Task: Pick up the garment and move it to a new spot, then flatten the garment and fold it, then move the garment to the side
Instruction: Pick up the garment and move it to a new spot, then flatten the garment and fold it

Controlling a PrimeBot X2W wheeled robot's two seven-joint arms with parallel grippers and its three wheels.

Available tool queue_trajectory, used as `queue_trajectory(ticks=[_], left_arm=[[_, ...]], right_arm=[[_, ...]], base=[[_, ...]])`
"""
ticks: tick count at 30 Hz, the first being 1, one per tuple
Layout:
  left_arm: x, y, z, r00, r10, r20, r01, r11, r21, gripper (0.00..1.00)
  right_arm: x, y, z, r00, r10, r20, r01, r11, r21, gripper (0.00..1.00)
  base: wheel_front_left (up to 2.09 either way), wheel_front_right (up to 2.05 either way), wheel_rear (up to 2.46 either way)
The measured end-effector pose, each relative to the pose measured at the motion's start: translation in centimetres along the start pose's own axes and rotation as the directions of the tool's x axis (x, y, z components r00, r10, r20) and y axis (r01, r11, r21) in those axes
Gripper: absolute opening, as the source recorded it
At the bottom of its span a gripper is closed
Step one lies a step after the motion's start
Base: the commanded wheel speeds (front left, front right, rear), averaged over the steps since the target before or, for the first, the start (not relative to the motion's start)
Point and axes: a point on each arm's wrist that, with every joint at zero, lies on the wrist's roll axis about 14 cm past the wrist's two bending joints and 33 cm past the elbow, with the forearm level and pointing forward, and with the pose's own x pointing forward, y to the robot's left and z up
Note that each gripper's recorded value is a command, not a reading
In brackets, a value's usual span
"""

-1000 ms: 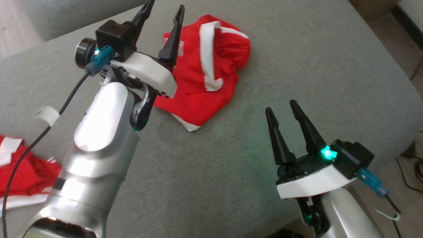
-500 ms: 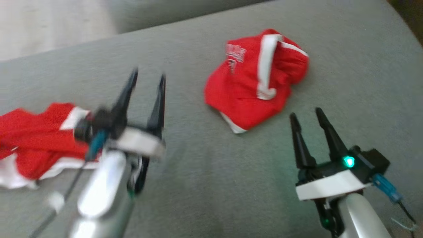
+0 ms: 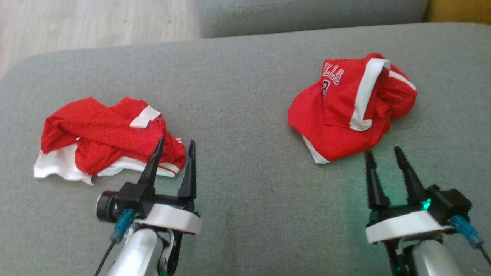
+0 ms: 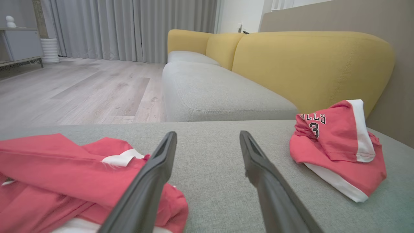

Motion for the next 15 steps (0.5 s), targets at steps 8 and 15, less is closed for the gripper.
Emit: queue_trajectory(ticks=[8, 15], left_arm=[[1.3, 0.1, -0.2, 1.0, -0.006, 0.001, 0.006, 1.0, 0.009, 1.0], [1.1, 1.1, -1.9, 0.999, 0.022, -0.048, -0.022, 1.0, 0.001, 1.0]], right_arm=[[1.8, -3.5, -5.1, 0.982, -0.101, -0.162, 0.107, 0.994, 0.034, 1.0], [4.3, -4.5, -8.2, 0.954, -0.144, -0.262, 0.187, 0.971, 0.147, 1.0]], base=[[0.0, 0.0, 0.0], [0.0, 0.0, 0.0]])
